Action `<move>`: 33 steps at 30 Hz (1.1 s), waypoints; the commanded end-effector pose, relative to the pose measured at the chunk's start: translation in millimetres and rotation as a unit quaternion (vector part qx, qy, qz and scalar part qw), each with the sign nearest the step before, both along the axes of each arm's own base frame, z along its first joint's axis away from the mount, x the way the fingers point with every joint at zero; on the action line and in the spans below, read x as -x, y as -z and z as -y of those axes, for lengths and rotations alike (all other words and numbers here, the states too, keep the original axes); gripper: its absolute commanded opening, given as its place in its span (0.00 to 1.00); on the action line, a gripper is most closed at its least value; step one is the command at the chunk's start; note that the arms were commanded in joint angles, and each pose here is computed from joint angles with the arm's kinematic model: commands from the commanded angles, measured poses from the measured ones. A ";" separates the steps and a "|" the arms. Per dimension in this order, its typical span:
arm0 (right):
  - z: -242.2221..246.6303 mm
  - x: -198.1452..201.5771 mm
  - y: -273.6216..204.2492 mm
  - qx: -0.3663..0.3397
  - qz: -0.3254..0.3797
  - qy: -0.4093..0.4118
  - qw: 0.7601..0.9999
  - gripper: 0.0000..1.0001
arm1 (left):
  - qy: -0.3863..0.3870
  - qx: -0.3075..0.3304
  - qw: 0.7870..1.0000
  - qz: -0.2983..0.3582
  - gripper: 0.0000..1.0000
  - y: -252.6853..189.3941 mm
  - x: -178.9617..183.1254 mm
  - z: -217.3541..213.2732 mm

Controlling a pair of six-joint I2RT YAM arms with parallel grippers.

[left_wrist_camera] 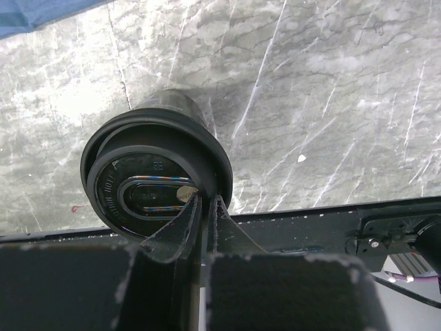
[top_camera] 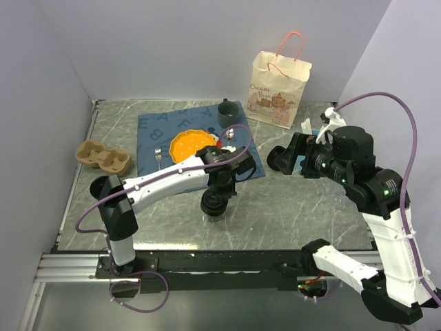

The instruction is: Pack the takeout coffee

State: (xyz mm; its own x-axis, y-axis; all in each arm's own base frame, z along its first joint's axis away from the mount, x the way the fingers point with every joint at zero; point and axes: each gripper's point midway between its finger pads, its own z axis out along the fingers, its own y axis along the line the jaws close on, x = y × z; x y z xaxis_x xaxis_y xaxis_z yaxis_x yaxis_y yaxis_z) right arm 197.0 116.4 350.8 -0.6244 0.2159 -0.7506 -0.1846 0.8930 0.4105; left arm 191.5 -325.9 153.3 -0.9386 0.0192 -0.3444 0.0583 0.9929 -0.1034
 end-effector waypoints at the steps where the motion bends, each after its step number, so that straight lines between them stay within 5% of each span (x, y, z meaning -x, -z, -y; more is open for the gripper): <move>1: 3.4 -3.8 -21.2 -0.002 0.037 0.004 0.999 1.00 | -0.004 -0.004 1.000 -0.001 0.06 -6.0 0.3 -1.4; 22: 4.0 -1.8 -20.2 -0.006 0.034 0.008 0.999 1.00 | 0.004 0.004 1.000 -0.016 0.09 13.3 6.4 0.9; 33: 3.5 -0.1 -21.5 -0.011 0.033 0.008 0.999 1.00 | 0.007 -0.006 1.000 -0.018 0.18 20.4 5.8 -0.7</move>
State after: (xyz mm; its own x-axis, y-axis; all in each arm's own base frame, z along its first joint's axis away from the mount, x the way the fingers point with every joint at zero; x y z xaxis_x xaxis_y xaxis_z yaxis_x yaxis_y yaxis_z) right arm 197.5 116.5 351.9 -0.6230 0.2147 -0.7522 -0.1864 0.8932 0.4093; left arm 183.8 -321.8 131.3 -0.9515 0.0339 -0.3058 0.0632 0.9942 -0.0865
